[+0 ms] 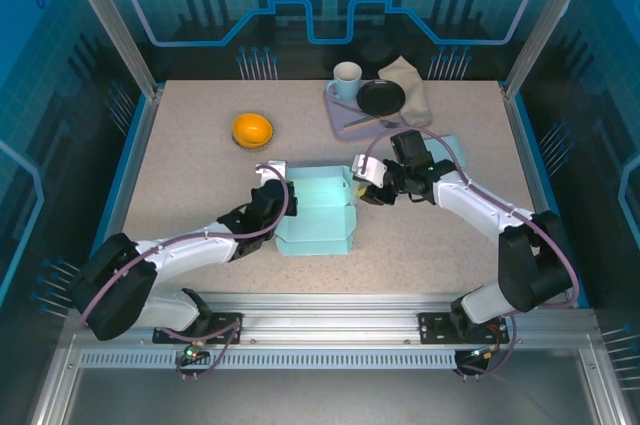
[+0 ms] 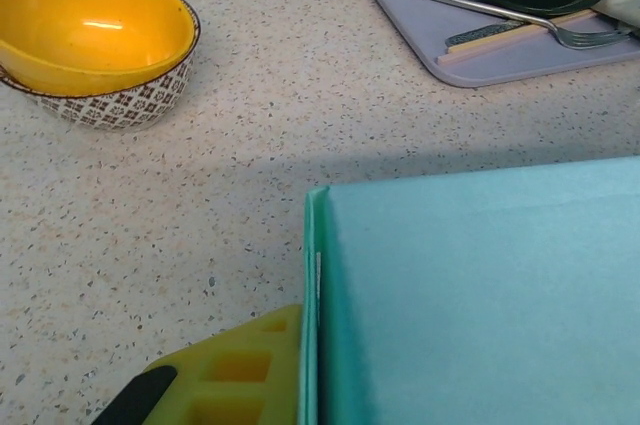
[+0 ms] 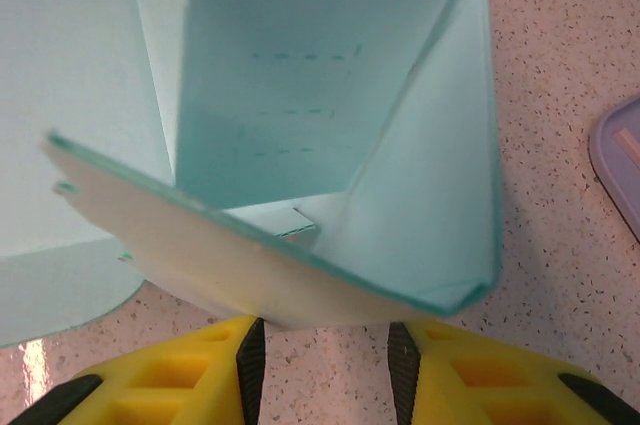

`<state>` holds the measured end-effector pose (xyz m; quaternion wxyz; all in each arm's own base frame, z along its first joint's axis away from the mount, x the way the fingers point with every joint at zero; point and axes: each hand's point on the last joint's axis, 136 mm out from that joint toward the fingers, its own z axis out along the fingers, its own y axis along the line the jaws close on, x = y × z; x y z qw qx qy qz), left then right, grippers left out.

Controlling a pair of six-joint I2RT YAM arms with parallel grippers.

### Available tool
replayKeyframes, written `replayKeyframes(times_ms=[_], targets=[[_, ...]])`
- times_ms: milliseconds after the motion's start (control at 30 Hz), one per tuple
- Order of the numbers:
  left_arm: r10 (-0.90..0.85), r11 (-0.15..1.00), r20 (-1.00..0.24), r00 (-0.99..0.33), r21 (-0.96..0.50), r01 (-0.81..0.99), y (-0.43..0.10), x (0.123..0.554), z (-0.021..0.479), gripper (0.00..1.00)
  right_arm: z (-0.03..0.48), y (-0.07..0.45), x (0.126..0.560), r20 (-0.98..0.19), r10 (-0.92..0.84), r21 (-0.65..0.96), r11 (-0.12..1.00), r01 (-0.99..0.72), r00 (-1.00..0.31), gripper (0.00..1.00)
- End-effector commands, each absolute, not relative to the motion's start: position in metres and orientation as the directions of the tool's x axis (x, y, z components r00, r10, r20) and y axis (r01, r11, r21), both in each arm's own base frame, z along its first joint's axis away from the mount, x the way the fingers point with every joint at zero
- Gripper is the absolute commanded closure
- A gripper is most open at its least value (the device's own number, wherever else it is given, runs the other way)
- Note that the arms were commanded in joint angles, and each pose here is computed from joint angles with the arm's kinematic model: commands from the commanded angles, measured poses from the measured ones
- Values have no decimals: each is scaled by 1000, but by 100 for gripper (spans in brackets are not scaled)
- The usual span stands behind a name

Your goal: Fold the paper box

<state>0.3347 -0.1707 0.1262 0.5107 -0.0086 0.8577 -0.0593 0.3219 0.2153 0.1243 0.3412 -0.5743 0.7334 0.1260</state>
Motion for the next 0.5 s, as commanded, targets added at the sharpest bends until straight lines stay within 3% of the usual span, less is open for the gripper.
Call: replayKeyframes(times_ms=[0,267,467], targets=[[-145,982,-877,-458,-185,43,-182,341,139,86,141,235,331,-686,-722,-225,327,-918,-89,61],[-156,984,-871,-466,-176,-1,-177,344,137,86,146,256,325,-695,-716,-226,307,-925,-68,61],[-166,984,-871,-462,-176,-21,-174,343,135,86,148,265,332,-721,-680,-198,384,-902,-132,60]])
